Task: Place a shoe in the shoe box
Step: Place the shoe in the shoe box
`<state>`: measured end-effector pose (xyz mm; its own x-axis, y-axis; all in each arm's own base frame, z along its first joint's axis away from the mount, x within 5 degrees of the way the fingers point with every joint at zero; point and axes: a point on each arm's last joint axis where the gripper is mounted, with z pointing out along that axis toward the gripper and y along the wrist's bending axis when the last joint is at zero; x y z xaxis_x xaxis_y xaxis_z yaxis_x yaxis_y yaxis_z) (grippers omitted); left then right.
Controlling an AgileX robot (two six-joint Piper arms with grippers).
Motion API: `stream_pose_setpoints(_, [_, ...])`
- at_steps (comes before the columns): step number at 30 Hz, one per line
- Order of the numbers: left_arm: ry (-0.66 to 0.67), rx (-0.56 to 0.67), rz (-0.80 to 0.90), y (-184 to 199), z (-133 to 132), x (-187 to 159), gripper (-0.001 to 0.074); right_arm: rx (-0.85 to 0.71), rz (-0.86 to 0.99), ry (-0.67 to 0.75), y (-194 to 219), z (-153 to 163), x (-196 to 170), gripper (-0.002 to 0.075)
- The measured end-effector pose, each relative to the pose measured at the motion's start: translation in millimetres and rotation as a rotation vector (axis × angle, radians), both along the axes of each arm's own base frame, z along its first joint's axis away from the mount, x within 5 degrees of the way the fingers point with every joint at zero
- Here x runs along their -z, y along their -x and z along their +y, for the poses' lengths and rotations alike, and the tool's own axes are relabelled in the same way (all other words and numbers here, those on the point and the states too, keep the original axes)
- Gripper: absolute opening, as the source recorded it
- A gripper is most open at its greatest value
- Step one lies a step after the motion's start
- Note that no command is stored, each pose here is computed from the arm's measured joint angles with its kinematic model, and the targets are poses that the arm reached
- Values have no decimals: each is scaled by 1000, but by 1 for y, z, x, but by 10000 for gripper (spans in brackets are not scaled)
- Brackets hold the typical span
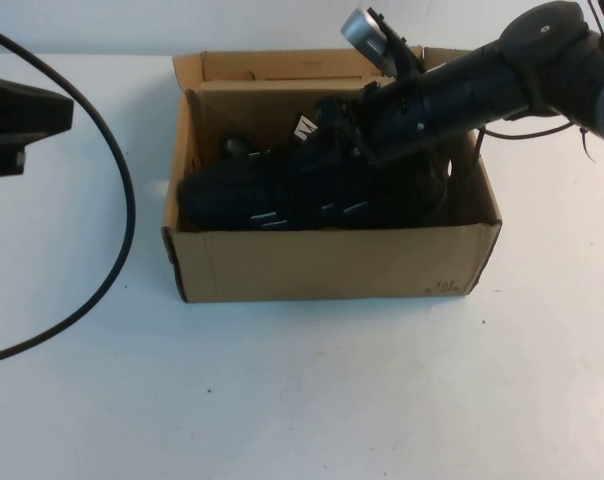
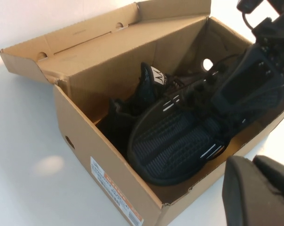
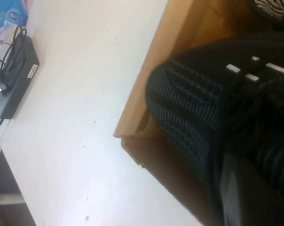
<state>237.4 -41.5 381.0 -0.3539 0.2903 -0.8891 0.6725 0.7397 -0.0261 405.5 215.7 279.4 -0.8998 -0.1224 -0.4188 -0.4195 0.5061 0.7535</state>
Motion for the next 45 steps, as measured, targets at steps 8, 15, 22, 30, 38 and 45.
stream_pose_setpoints(8, [9,-6,8,0,0,0,-1,5,52,10,-8,3,24,1])
stream_pose_setpoints(15, [13,-9,12,0,0,0,-1,30,109,0,-8,3,26,1])
stream_pose_setpoints(22, [13,-9,12,0,0,0,-1,8,143,-47,-5,6,22,1])
stream_pose_setpoints(30, [15,-6,17,0,0,0,-1,4,193,7,-2,4,27,1])
stream_pose_setpoints(38, [15,-2,20,1,0,0,-1,44,177,95,-5,-1,33,1])
stream_pose_setpoints(45, [16,-1,22,1,-1,0,-1,41,158,110,-5,-2,34,45])
